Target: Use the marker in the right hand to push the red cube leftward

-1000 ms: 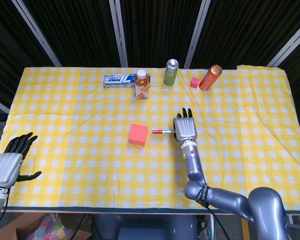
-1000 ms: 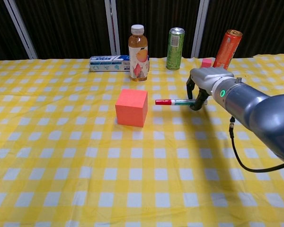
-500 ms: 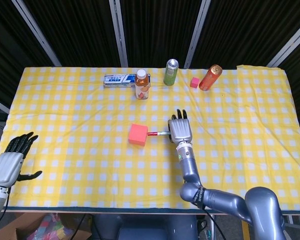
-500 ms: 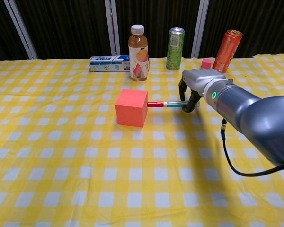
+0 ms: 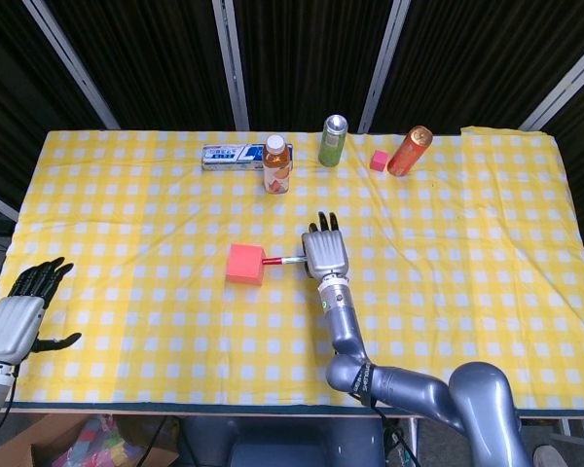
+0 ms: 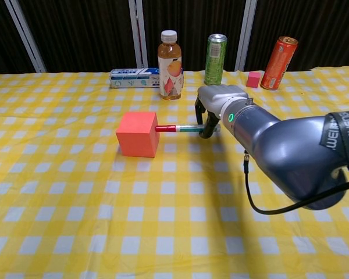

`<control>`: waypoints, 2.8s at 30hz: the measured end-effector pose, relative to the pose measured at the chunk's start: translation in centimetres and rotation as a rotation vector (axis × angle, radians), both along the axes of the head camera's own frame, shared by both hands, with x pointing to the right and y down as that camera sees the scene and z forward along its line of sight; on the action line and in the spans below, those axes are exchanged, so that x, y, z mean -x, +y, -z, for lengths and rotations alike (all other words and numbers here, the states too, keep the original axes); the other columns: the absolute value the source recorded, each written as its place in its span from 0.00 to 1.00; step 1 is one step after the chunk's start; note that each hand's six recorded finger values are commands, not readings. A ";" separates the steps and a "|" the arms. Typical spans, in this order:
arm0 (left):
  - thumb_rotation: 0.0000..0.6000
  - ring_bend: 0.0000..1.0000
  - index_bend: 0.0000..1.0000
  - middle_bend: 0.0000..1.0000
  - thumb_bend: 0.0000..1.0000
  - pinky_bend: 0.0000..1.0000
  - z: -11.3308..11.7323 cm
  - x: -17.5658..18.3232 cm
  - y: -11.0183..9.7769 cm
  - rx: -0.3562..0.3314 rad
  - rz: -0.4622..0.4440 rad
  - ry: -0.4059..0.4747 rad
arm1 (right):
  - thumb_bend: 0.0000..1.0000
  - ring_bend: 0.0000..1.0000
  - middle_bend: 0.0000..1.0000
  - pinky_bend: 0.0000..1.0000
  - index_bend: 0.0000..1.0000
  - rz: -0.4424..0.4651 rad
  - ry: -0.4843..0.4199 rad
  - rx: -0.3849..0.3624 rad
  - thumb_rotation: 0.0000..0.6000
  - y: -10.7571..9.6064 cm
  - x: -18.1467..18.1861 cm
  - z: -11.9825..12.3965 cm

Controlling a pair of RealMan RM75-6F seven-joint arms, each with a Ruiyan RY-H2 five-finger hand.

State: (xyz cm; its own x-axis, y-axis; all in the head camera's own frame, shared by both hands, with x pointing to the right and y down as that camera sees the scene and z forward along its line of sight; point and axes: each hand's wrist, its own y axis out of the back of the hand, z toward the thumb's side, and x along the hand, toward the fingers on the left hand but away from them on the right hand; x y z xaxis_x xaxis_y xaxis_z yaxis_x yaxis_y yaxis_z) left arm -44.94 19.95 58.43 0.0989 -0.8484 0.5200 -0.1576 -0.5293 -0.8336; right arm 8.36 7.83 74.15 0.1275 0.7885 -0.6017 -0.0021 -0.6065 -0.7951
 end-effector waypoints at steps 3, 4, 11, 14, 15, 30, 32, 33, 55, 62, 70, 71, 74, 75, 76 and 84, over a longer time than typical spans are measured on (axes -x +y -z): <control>1.00 0.00 0.00 0.00 0.00 0.00 0.0 0.0 0.0 0.000 -0.001 0.000 | 0.40 0.00 0.28 0.00 0.67 0.003 -0.004 0.007 1.00 0.3 0.5 -0.1; 1.00 0.00 0.00 0.00 0.00 0.00 0.0 0.0 0.0 0.000 -0.002 0.000 | 0.40 0.00 0.28 0.00 0.67 0.004 -0.006 0.010 1.00 0.4 0.7 -0.1; 1.00 0.00 0.00 0.00 0.00 0.00 0.0 -0.1 0.1 0.000 -0.004 0.001 | 0.40 0.00 0.28 0.00 0.67 0.010 -0.019 0.029 1.00 1.2 1.5 -0.5; 1.00 0.00 0.00 0.00 0.00 0.00 0.0 -0.2 0.1 0.001 -0.005 0.001 | 0.40 0.00 0.28 0.00 0.67 0.017 -0.028 0.034 1.00 1.6 2.1 -0.6; 1.00 0.00 0.00 0.00 0.00 0.00 0.0 -0.2 0.1 0.001 -0.007 0.000 | 0.40 0.00 0.28 0.00 0.67 0.021 -0.031 0.035 1.00 1.7 2.3 -0.5; 1.00 0.00 0.00 0.00 0.00 0.00 0.0 -0.1 0.2 0.004 -0.002 -0.001 | 0.40 0.00 0.28 0.00 0.67 0.014 -0.021 0.007 1.00 1.4 1.2 0.2; 1.00 0.00 0.00 0.00 0.00 0.00 0.0 -0.1 0.2 0.004 -0.003 -0.002 | 0.40 0.00 0.28 0.00 0.67 0.015 -0.015 -0.005 1.00 1.2 0.5 0.6; 1.00 0.00 0.00 0.00 0.00 0.00 0.0 -0.1 0.2 0.005 -0.005 -0.003 | 0.40 0.00 0.28 0.00 0.67 0.013 -0.013 -0.011 1.00 1.1 0.1 0.8; 1.00 0.00 0.00 0.00 0.00 0.00 -0.1 -0.3 0.8 0.009 -0.016 -0.026 | 0.40 0.00 0.28 0.00 0.67 -0.091 0.143 -0.064 1.00 1.3 -16.9 4.7; 1.00 0.00 0.00 0.00 0.00 0.00 -0.2 -0.2 0.7 0.013 -0.011 -0.033 | 0.40 0.00 0.28 0.00 0.67 -0.115 0.179 -0.043 1.00 1.3 -19.5 3.6; 1.00 0.00 0.00 0.00 0.00 0.00 -0.1 -0.1 0.7 0.010 -0.009 -0.031 | 0.40 0.00 0.27 0.00 0.44 -0.104 0.217 0.006 1.00 1.9 -20.1 1.9; 1.00 0.00 0.00 0.00 0.00 0.00 -0.1 -0.1 0.7 0.010 -0.008 -0.031 | 0.40 0.00 0.27 0.00 0.40 -0.101 0.218 0.011 1.00 2.1 -20.0 1.7; 1.00 0.00 0.00 0.00 0.00 0.00 -0.2 -0.1 0.7 0.011 -0.009 -0.031 | 0.40 0.00 0.24 0.00 0.32 -0.092 0.221 0.016 1.00 2.3 -19.8 1.6; 1.00 0.00 0.00 0.00 0.00 0.00 -0.1 -0.1 0.7 0.010 -0.009 -0.030 | 0.40 0.00 0.23 0.00 0.29 -0.090 0.223 0.017 1.00 2.3 -19.8 1.6; 1.00 0.00 0.00 0.00 0.00 0.00 -0.1 -0.1 0.7 0.010 -0.009 -0.030 | 0.40 0.00 0.23 0.00 0.28 -0.087 0.227 0.017 1.00 2.4 -19.7 1.6; 1.00 0.00 0.00 0.00 0.00 0.00 -0.2 -0.1 0.7 0.011 -0.010 -0.031 | 0.40 0.00 0.17 0.00 0.20 -0.077 0.221 0.007 1.00 2.4 -19.7 2.7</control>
State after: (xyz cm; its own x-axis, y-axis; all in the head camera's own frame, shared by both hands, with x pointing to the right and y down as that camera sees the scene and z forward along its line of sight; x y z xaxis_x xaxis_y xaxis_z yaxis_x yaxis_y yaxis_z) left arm -44.84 20.68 58.60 0.0904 -0.8416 0.5325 -0.1263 -0.5401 -0.8321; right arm 28.06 10.21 71.49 -0.0681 0.7867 -0.6136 -0.1296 -0.6168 -0.7764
